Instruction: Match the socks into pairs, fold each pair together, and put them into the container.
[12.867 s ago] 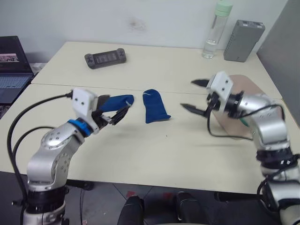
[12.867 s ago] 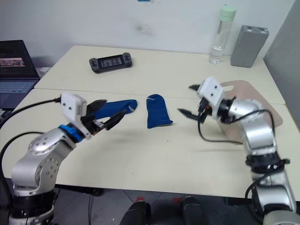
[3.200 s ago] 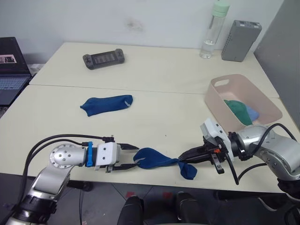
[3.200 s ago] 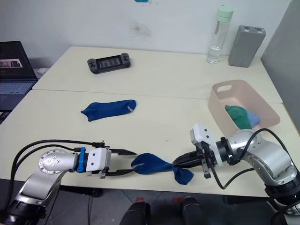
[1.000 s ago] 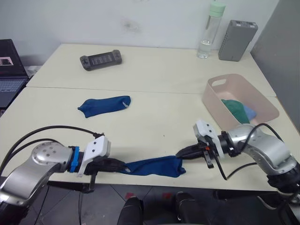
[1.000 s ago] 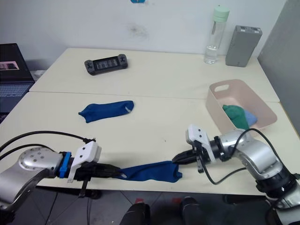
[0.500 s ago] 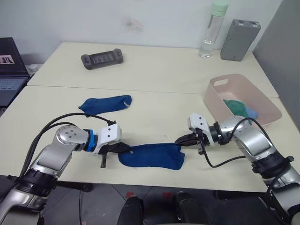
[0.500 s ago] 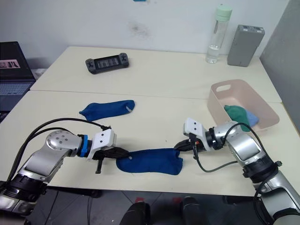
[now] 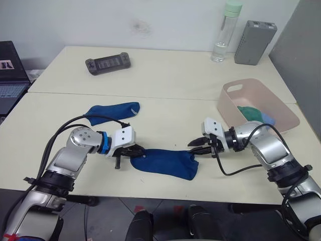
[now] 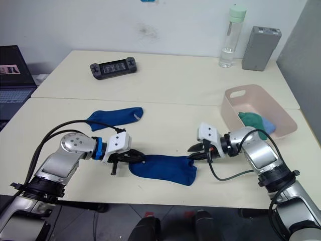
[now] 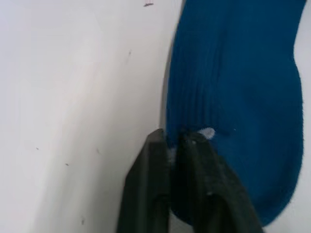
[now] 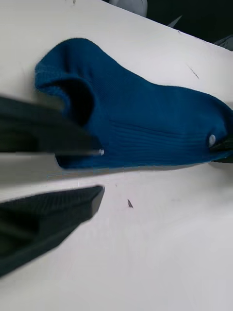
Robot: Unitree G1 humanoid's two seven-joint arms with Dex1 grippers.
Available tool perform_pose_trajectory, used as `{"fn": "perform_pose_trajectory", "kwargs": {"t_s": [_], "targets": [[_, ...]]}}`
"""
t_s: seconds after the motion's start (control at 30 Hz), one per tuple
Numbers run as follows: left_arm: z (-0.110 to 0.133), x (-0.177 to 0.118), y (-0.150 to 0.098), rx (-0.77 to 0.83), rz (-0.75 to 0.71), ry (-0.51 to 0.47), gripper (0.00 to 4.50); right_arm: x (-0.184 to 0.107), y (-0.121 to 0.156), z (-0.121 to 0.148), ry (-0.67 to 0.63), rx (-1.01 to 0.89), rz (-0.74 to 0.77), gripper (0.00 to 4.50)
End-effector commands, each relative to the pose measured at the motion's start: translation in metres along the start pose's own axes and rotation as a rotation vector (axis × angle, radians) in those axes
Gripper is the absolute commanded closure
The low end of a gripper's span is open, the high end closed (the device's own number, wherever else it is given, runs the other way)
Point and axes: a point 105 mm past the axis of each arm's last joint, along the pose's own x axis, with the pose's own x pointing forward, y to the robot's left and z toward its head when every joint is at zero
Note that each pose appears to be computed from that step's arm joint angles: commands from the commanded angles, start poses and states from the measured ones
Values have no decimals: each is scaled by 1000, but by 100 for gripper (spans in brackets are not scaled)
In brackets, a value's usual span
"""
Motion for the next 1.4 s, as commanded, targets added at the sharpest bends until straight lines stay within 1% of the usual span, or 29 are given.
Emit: {"fn": "perform_pose_trajectory", "kwargs": {"t_s": [0.03,0.13,0.17,0.27,0.3,0.37,0.4,0.47,0.5,0.53,0.57,0.6,0.67,0.73,0.8,0.9,1.0,1.03,1.13,1.27,1.33,1.4], "targets": [[15,-18,16,30,122,-72,262,-16,-5,23,-68,-66,-46,178],[28,-33,20,39,219,-148,172,-22,0,37,-116,-105,-76,79],[34,-37,16,43,230,-176,145,-22,4,42,-133,-129,-79,74],[43,-42,2,43,233,-236,145,-18,15,52,-156,-189,-78,74],[45,-39,-4,33,237,-266,143,-13,19,52,-170,-194,-79,95],[46,-33,-14,13,236,-297,185,-4,25,50,-180,-199,-79,141],[46,-29,-18,5,236,-300,205,0,27,47,-174,-209,-78,173],[39,-17,-24,-2,249,-290,266,13,29,38,-164,-212,-84,243],[36,-11,-26,-10,260,-285,289,19,28,31,-146,-222,-90,269],[31,-7,-28,-17,268,-273,330,23,27,24,-131,-224,-93,315],[26,-3,-29,-20,271,-257,354,26,27,18,-113,-225,-95,339],[22,-1,-31,-21,272,-245,392,28,27,14,-103,-227,-95,382],[12,1,-30,-38,294,-217,450,29,26,-3,-55,-227,-100,449],[1,-1,-31,-62,306,-185,450,27,25,-21,-10,-204,-115,449],[-9,-4,-33,-76,305,-151,450,22,26,-33,19,-190,-122,449],[-25,-12,-36,-95,304,-97,450,10,30,-44,49,-170,-119,449],[-30,-18,-33,-98,333,-94,450,-1,31,-47,58,-166,-128,449],[-27,-20,-33,-102,335,-112,450,-4,31,-45,45,-175,-129,449],[-8,-28,-33,-96,321,-192,450,-12,37,-27,-25,-194,-105,449],[16,-33,-39,-110,296,-279,450,-7,48,-3,-113,-196,-56,449],[23,-30,-48,-98,247,-276,450,-2,53,-2,-114,-183,-28,449],[19,-25,-58,-102,209,-239,450,4,59,-8,-86,-176,1,449]]}}
